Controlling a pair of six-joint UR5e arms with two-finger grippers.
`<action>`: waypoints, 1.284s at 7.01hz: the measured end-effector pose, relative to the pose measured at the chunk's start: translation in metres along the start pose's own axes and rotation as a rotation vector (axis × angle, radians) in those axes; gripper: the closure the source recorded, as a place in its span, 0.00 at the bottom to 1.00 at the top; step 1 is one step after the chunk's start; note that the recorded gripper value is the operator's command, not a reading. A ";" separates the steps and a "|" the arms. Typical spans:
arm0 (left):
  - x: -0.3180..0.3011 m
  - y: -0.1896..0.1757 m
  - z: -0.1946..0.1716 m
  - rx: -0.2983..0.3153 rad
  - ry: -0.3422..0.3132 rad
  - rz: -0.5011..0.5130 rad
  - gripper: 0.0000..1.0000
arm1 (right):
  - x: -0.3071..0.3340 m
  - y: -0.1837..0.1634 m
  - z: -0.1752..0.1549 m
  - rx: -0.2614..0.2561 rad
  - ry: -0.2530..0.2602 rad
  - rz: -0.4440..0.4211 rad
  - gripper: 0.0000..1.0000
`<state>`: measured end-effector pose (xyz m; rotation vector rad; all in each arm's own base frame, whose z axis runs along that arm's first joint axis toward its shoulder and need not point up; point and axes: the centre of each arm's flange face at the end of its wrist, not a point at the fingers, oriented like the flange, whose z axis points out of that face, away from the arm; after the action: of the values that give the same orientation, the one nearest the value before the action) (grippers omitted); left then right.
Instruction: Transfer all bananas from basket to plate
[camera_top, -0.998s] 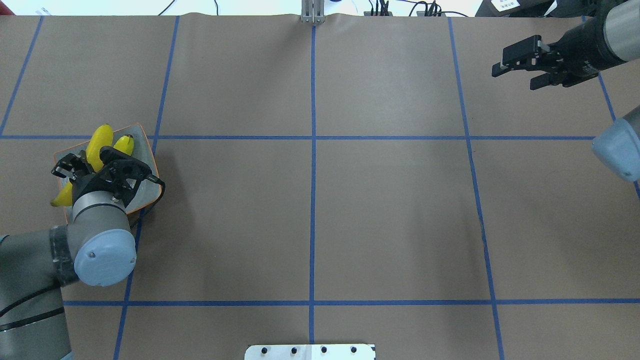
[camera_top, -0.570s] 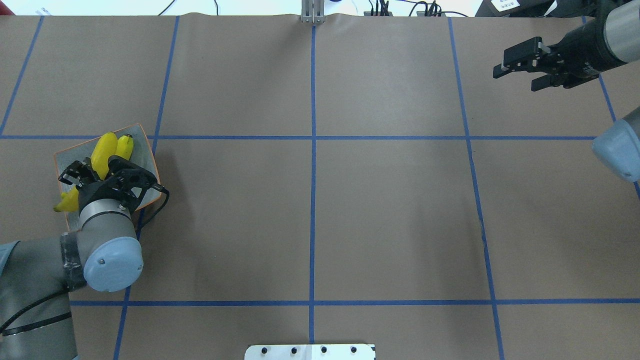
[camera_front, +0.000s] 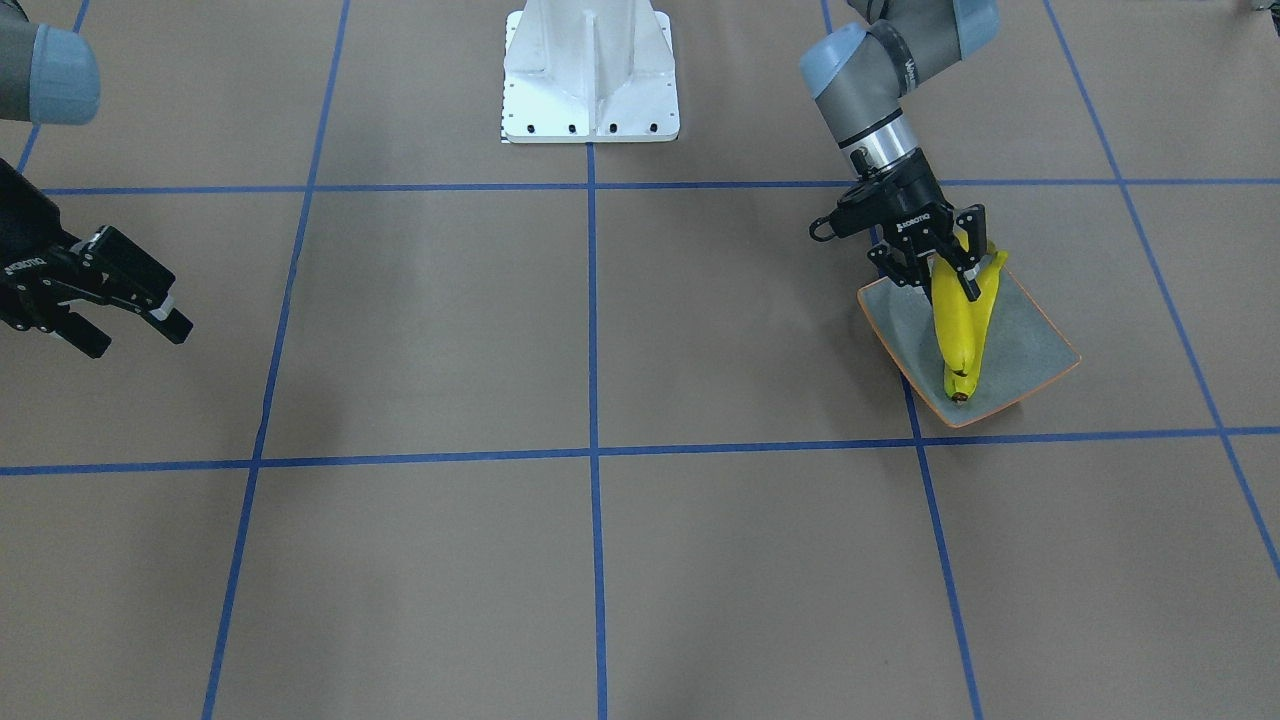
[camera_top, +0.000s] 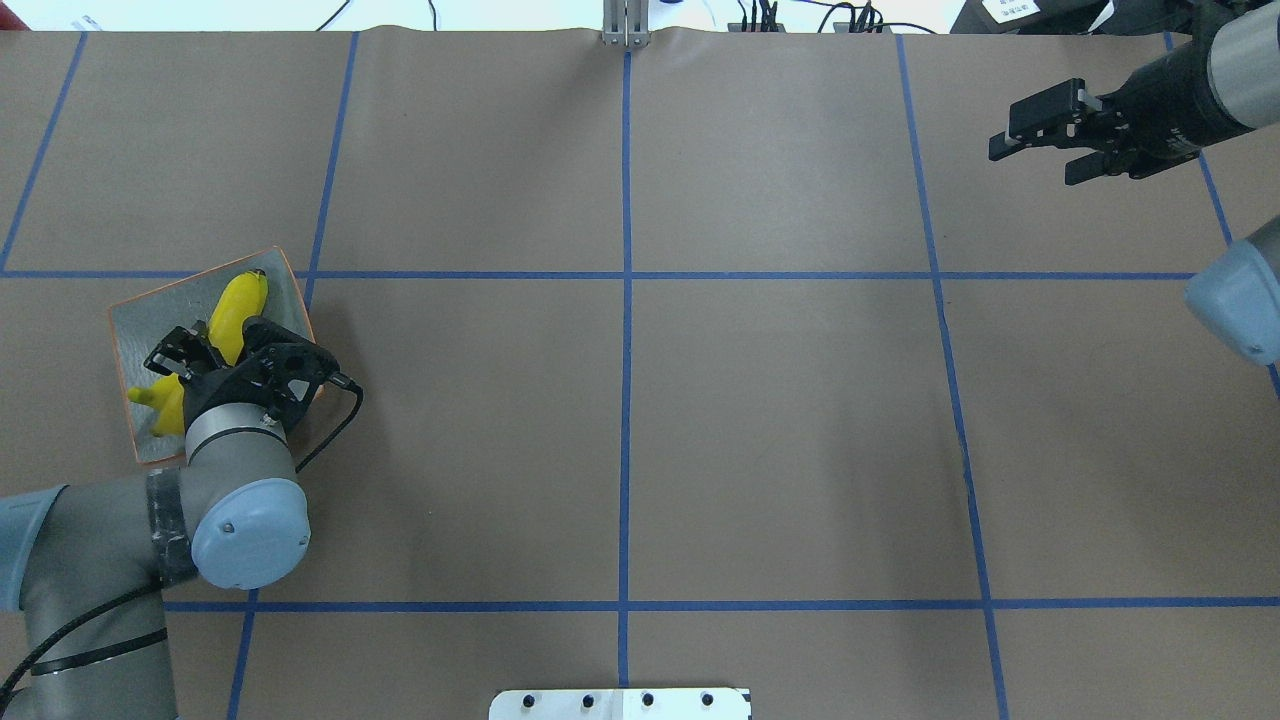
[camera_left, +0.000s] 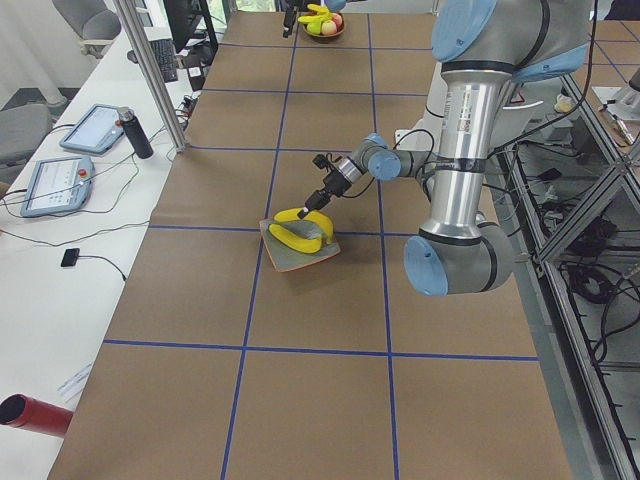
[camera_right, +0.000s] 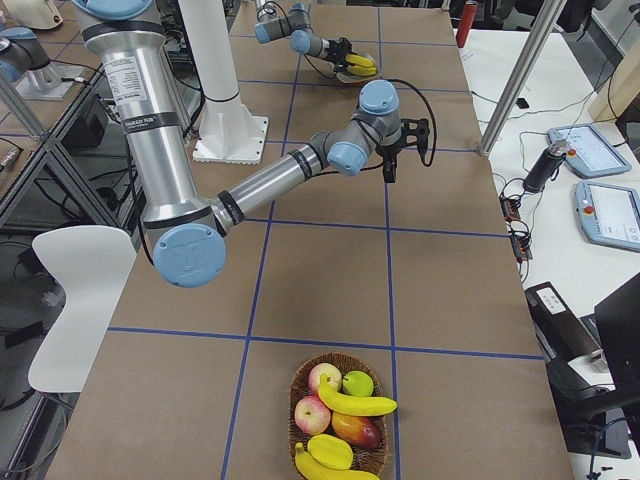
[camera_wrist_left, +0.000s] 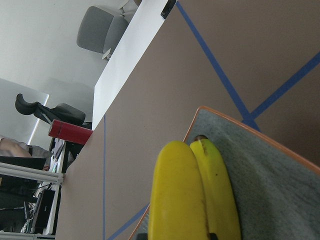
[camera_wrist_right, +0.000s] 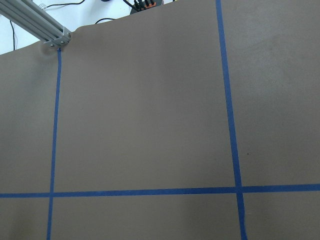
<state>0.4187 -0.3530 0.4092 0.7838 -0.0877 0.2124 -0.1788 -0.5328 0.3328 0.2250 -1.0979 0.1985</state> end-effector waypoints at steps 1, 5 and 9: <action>0.002 -0.001 -0.002 0.001 0.004 -0.011 0.00 | 0.000 0.000 0.000 0.000 0.001 0.000 0.00; 0.005 -0.014 -0.016 -0.017 0.059 -0.050 0.00 | -0.001 -0.001 0.000 0.000 -0.001 -0.002 0.00; -0.041 -0.087 -0.093 -0.096 0.257 -0.096 0.00 | 0.014 -0.004 -0.006 0.007 0.012 -0.030 0.00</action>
<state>0.3984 -0.3529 0.2770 0.6577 0.1809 0.2147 -0.1667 -0.5342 0.3420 0.2462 -1.0818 0.1765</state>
